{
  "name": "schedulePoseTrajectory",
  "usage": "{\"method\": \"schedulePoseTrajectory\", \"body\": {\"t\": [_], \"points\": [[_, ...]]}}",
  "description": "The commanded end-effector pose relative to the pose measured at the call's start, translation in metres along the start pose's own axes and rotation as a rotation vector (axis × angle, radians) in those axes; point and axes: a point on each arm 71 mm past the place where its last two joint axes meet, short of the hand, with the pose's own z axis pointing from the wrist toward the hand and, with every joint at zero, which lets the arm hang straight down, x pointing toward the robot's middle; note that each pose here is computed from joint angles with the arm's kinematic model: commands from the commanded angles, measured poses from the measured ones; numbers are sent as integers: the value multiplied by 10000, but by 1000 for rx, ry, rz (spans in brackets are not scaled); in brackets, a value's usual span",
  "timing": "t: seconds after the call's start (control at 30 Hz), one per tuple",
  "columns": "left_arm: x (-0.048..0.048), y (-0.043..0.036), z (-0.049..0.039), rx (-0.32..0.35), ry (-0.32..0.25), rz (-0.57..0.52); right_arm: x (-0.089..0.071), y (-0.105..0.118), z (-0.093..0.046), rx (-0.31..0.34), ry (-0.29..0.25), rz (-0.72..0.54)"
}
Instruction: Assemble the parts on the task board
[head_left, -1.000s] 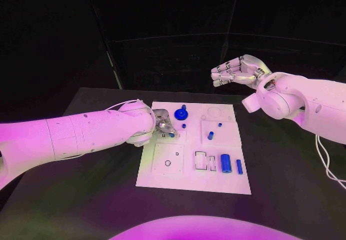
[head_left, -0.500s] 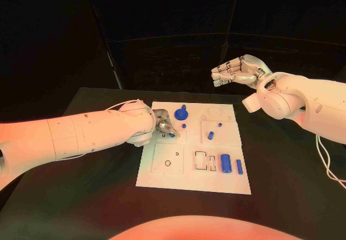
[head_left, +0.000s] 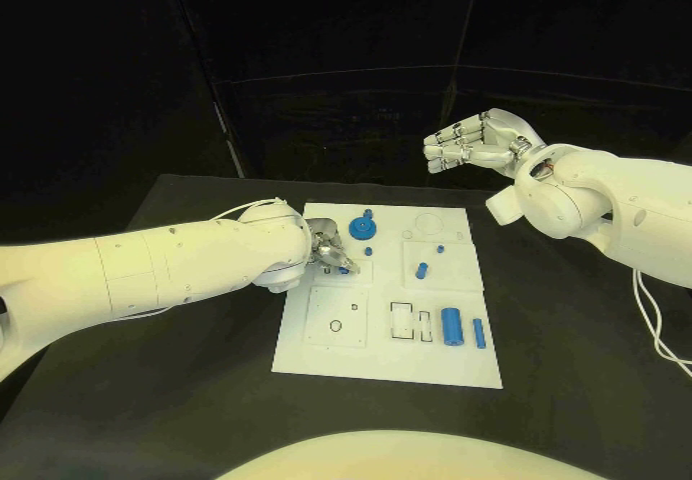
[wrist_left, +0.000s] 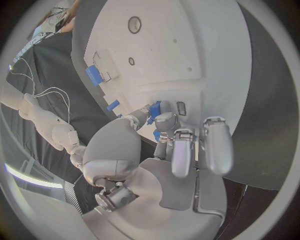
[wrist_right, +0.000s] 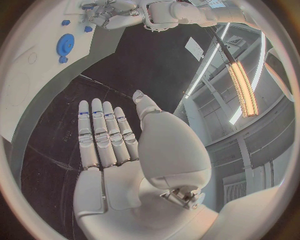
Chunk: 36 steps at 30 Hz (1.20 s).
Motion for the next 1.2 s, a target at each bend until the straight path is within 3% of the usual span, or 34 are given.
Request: {"method": "schedulePoseTrajectory", "body": {"t": [0.03,1.2], "points": [[35,3,6,-3,23,6,1,20,0,-10,3,0],[9,16,31,-11,12,-17,13,27,10,-18,8,1]]}}
